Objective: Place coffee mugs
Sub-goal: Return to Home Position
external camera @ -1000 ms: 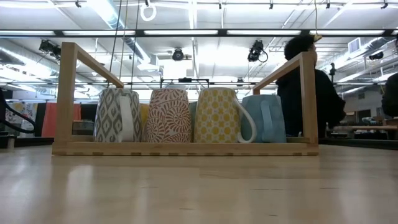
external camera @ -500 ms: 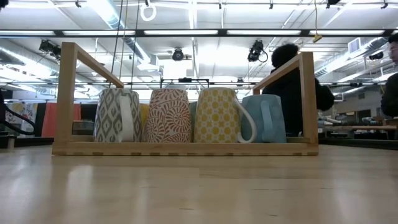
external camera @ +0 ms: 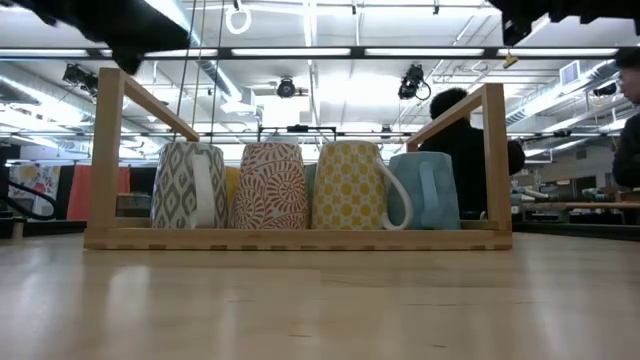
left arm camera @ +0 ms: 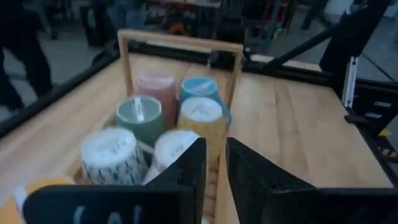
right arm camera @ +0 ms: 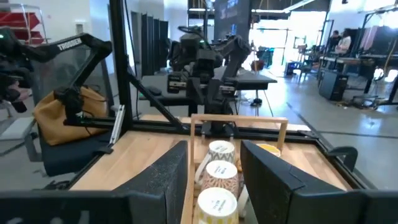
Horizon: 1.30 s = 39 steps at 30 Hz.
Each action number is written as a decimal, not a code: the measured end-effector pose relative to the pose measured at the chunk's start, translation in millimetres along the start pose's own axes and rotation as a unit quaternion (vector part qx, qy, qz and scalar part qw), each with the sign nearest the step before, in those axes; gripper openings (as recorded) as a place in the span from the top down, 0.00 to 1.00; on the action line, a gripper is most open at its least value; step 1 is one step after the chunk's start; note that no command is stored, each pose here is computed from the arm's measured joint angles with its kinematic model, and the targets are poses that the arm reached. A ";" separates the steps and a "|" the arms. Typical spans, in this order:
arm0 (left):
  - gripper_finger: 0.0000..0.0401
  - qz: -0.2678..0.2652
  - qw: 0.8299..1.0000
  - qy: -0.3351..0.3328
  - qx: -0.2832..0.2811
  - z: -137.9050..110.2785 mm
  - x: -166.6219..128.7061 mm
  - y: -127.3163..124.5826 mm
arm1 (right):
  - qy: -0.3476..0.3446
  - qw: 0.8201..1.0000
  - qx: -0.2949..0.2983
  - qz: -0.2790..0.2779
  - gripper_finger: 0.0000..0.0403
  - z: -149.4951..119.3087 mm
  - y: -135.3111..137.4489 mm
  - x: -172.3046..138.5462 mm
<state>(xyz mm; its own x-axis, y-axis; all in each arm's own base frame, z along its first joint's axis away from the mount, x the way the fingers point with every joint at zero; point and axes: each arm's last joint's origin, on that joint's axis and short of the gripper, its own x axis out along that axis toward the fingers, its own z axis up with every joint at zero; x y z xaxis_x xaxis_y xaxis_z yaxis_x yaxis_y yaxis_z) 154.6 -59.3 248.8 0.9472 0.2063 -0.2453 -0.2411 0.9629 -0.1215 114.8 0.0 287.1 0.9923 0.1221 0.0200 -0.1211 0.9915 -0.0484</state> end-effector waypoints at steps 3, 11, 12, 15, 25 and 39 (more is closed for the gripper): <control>0.85 -0.005 1.000 -0.012 0.016 -4.9 7.6 17.4 | 0.008 1.000 0.002 0.001 0.62 -2.1 -7.2 3.7; 0.90 0.007 0.999 -0.030 -0.010 -30.7 6.3 57.8 | 0.025 1.000 0.018 0.003 0.62 -6.3 -21.3 3.9; 0.90 0.005 0.999 -0.039 -0.015 -34.2 5.0 61.2 | 0.025 0.999 0.020 0.004 0.62 -6.4 -22.4 3.4; 0.92 -0.006 0.998 -0.065 -0.017 -45.0 0.9 69.0 | 0.024 0.999 0.022 0.003 0.62 -6.4 -25.5 1.9; 0.93 -0.003 0.987 -0.155 0.027 -58.9 -16.3 80.4 | 0.019 0.999 0.038 0.011 0.62 -5.1 -27.6 -8.2; 0.93 0.029 0.989 -0.132 0.056 -69.1 -27.5 86.9 | -0.003 0.999 0.028 -0.015 0.62 -12.2 -12.6 -43.1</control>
<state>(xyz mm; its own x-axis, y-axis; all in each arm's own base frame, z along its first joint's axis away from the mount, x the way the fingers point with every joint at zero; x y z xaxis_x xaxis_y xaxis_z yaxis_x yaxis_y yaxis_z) 93.0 6.7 178.5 0.9581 0.2860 0.0135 -0.2860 0.9582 -0.0026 73.9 -18.4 274.6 0.9954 0.0918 0.0262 -0.0920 0.9957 0.0073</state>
